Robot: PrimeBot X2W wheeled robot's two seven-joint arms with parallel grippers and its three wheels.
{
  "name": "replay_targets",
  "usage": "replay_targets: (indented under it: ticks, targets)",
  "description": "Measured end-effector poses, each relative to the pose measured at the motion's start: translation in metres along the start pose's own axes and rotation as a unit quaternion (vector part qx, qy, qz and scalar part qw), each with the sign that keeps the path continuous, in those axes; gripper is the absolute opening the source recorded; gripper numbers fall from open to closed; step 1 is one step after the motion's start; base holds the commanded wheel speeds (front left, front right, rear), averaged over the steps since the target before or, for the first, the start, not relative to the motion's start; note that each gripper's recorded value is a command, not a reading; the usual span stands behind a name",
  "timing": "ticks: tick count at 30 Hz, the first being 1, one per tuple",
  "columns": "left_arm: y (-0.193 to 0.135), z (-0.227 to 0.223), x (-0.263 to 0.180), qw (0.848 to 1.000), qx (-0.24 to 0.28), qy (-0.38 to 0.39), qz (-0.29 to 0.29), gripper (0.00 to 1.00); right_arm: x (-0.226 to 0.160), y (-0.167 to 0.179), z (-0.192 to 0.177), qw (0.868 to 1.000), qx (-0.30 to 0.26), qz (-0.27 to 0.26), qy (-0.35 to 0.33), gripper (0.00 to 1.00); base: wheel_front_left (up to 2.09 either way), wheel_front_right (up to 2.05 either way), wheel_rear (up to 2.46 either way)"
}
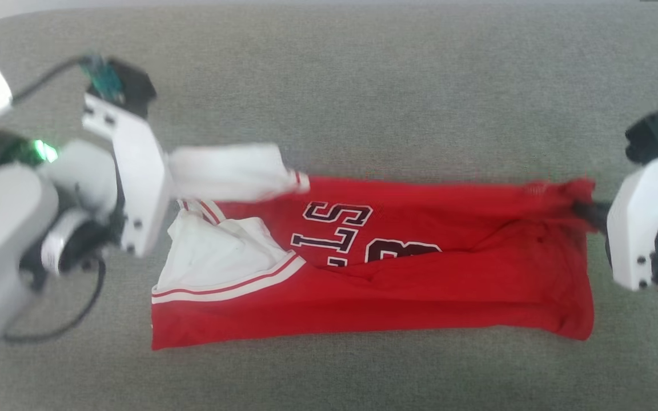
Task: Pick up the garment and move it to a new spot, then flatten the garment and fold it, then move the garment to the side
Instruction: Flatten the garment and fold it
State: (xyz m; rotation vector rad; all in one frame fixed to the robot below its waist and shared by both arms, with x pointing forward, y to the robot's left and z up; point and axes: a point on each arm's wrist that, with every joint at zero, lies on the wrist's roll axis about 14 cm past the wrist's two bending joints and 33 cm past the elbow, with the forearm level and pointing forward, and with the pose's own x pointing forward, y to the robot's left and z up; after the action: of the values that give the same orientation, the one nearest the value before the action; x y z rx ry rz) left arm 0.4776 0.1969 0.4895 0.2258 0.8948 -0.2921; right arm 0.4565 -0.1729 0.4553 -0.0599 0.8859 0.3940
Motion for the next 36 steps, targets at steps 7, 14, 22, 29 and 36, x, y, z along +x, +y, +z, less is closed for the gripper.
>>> replay_targets:
  ticks: [7,14,22,29,36]
  targets:
    - [-0.019,-0.062,-0.006,0.997,-0.038,0.062,-0.018,0.00,0.001,0.010,-0.046,0.998,0.036,0.015,0.051,0.00,0.00,0.00,0.00]
    - [-0.031,-0.105,0.011,0.990,-0.087,0.105,-0.035,0.00,0.009,0.016,-0.067,0.996,0.063,0.016,0.066,0.82,0.00,0.00,0.00]
    - [-0.020,-0.090,0.012,0.993,-0.108,0.033,-0.025,1.00,0.001,0.019,-0.055,0.997,0.067,0.014,0.025,1.00,0.00,0.00,0.00]
    - [-0.011,-0.066,-0.011,0.990,-0.114,-0.081,-0.009,1.00,-0.016,0.015,-0.052,0.996,0.085,0.000,-0.011,1.00,0.00,0.00,0.00]
    - [0.001,-0.058,-0.037,0.973,-0.131,-0.188,0.017,1.00,-0.026,0.000,-0.056,0.993,0.115,-0.027,-0.025,1.00,0.00,0.00,0.00]
